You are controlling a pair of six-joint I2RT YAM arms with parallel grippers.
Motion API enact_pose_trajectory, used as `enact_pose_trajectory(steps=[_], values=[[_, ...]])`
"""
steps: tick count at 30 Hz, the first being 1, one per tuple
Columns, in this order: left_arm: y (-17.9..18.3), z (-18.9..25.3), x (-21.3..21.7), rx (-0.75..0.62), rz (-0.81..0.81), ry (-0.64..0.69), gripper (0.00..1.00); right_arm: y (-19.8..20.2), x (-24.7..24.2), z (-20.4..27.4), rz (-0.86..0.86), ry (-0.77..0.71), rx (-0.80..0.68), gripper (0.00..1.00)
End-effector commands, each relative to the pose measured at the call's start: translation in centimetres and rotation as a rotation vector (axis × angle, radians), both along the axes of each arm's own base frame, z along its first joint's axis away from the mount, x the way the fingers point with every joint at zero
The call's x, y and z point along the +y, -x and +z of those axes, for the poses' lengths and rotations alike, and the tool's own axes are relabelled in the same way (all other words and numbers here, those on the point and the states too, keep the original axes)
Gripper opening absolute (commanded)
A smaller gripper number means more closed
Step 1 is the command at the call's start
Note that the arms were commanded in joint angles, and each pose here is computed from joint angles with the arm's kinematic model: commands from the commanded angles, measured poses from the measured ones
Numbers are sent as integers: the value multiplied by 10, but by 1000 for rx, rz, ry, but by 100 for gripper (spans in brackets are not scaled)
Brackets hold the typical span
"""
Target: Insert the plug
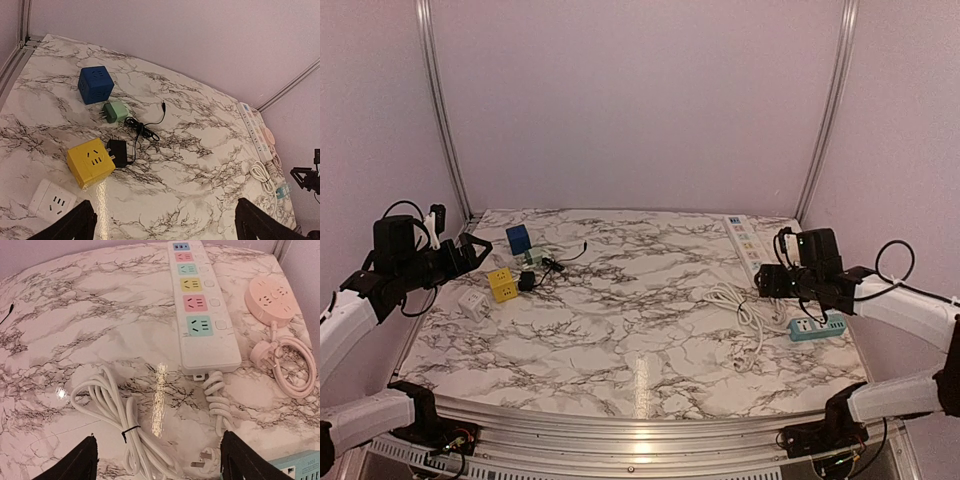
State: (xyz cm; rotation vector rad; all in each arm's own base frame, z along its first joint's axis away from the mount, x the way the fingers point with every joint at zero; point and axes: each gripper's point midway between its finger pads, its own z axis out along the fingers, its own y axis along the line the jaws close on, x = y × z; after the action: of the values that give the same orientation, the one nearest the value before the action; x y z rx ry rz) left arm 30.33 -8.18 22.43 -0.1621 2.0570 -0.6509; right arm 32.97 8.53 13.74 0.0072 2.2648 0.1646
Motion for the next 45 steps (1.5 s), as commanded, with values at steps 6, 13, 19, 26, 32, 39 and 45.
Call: enact_pose_trajectory(steps=[6,13,19,26,32,39,45], values=[[-1,-3,1,0,3,-1,99,-21,42,-37,201,73,125,81],[-1,-3,2,2,4,-2,99,-22,47,-64,220,77,188,79],[-1,-3,2,2,6,-2,99,-14,55,-87,258,50,261,76],[-1,-2,2,-4,4,-2,99,-8,57,-102,263,36,310,65],[-1,-1,2,-6,4,-1,99,0,77,-95,306,48,308,38],[0,0,2,-9,3,0,99,20,117,-88,376,58,311,21],[1,1,1,-14,2,2,99,36,162,-75,436,9,280,20]])
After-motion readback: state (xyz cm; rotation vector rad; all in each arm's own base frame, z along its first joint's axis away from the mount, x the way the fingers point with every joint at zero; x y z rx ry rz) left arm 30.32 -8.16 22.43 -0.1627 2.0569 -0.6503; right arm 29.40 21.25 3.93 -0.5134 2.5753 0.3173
